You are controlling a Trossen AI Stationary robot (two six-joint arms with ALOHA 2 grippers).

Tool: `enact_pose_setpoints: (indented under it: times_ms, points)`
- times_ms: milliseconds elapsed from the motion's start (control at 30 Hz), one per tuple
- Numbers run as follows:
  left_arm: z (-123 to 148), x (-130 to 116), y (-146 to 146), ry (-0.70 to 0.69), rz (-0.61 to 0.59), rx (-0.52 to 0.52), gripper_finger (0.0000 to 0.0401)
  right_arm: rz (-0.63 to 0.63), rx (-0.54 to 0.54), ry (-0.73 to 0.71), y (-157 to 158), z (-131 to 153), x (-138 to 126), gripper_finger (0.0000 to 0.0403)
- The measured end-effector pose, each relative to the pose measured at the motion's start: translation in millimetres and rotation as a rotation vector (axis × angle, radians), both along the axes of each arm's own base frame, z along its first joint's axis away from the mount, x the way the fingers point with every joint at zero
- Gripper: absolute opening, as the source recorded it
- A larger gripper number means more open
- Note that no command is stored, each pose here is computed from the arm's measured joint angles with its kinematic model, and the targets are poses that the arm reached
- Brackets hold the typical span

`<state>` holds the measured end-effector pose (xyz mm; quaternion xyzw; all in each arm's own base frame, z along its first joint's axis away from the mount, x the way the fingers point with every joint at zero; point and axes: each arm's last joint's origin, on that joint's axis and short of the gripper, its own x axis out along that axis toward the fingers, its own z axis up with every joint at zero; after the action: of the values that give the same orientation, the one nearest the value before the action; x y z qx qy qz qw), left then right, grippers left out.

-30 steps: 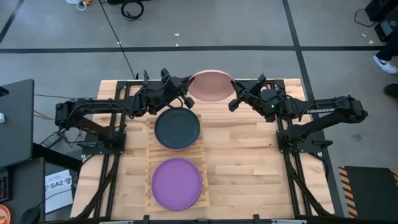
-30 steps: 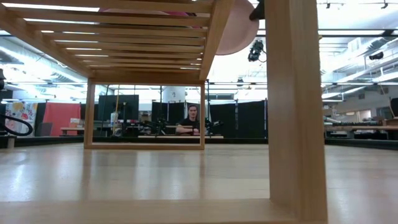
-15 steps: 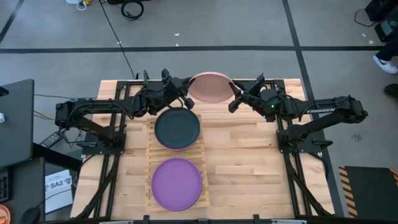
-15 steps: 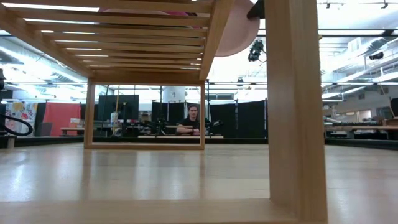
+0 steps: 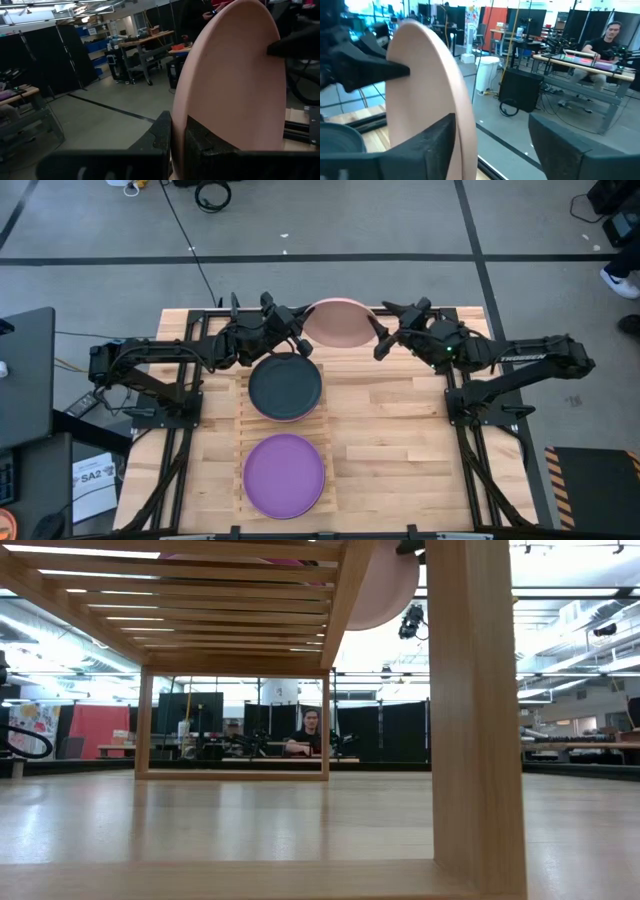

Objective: Place and stack plates onto a shelf
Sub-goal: Stack the brown plate on top of the violet plate on the shelf

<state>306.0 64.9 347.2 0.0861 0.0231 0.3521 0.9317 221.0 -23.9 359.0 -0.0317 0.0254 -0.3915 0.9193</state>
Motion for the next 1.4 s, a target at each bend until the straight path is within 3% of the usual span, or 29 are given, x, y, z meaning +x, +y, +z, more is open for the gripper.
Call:
enact_pose_setpoints:
  times_ms: [300, 467, 900, 1167, 1400]
  points:
    - [-0.6, 0.5, -2.1, 0.005, -0.005, -0.002, 0.0022, 0.099, -0.011, -0.088, 19.0, 21.3, -32.5, 0.0279]
    - [5.6, -3.3, -8.7, -0.021, -0.023, 0.001, 0.0022, 0.159, -0.068, -0.048, 26.9, 28.7, -58.3, 0.0277]
    - [20.7, -13.1, -51.1, -0.083, -0.164, -0.020, 0.0022, 0.257, -0.079, 0.042, 30.3, 25.9, -107.7, 0.0277]
    - [38.4, -33.6, -88.9, -0.201, -0.333, -0.139, 0.0022, 0.263, -0.036, 0.115, 27.2, 15.2, -122.6, 0.0277]
    - [42.5, -63.5, -117.2, -0.221, -0.483, -0.415, 0.0022, 0.334, -0.006, 0.170, 31.0, -5.2, -113.6, 0.0277]
